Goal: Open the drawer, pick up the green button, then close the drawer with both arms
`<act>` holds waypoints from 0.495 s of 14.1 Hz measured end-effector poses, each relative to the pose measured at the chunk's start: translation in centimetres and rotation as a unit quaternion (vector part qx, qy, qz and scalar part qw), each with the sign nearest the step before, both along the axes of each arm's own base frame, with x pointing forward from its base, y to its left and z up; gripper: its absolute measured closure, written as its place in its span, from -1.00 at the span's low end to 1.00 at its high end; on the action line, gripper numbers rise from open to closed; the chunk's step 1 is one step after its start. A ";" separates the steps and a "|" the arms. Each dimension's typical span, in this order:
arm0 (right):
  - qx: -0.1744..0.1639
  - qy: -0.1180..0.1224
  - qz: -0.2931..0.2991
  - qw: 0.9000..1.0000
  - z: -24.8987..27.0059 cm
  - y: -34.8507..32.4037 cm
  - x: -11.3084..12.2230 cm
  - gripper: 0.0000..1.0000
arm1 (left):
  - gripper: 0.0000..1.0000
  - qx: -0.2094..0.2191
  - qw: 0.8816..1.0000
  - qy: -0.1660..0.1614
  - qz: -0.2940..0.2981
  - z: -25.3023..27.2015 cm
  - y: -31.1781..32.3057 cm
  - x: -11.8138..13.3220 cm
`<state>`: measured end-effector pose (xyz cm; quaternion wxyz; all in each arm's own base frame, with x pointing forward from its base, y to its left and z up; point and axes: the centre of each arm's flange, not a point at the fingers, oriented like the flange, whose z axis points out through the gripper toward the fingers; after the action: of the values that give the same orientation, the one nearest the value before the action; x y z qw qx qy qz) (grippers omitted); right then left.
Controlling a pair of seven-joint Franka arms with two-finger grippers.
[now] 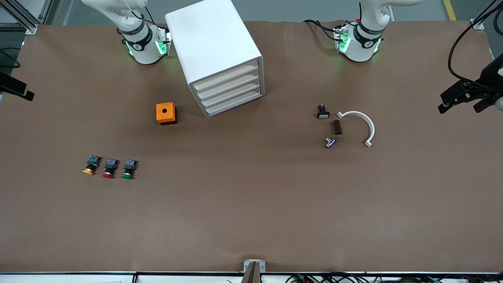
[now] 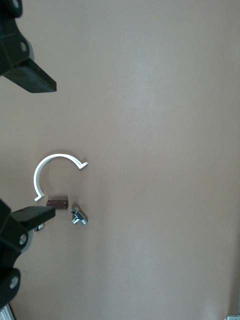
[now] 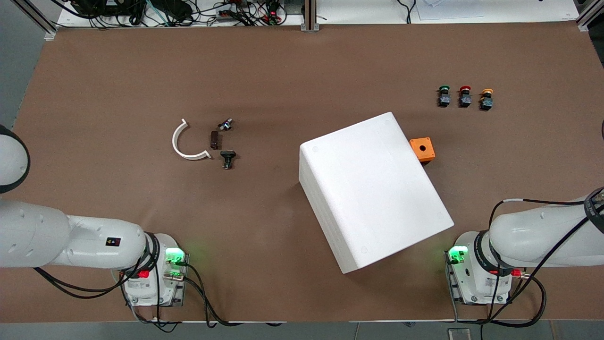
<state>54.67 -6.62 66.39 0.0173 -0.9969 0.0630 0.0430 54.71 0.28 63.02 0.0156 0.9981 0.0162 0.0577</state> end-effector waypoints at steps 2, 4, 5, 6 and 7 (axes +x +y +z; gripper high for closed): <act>0.001 0.003 0.000 1.000 -0.2 0.0 -0.4 -1.00 | -1.00 0.001 1.000 0.003 0.000 0.4 0.0 -0.1; 0.001 0.004 0.000 1.000 -0.2 0.1 -1.0 -1.00 | -1.00 0.001 1.000 0.007 -0.001 0.8 -0.1 0.0; 0.001 0.002 0.001 1.000 -0.2 0.2 -1.4 -1.00 | -1.00 0.002 1.000 0.011 -0.002 0.8 -0.2 0.2; 0.001 -0.002 0.001 1.000 -0.2 0.2 -1.8 -1.00 | -1.00 0.002 1.000 0.015 -0.002 0.8 -0.2 0.4; 0.001 -0.008 0.000 1.000 -0.3 0.3 -2.5 -1.00 | -1.00 0.002 1.000 0.017 -0.002 0.7 -0.3 0.6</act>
<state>52.20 -6.32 66.12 0.0191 -0.9973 0.0623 0.0348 55.35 0.00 63.76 0.0131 0.9990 0.0139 0.0405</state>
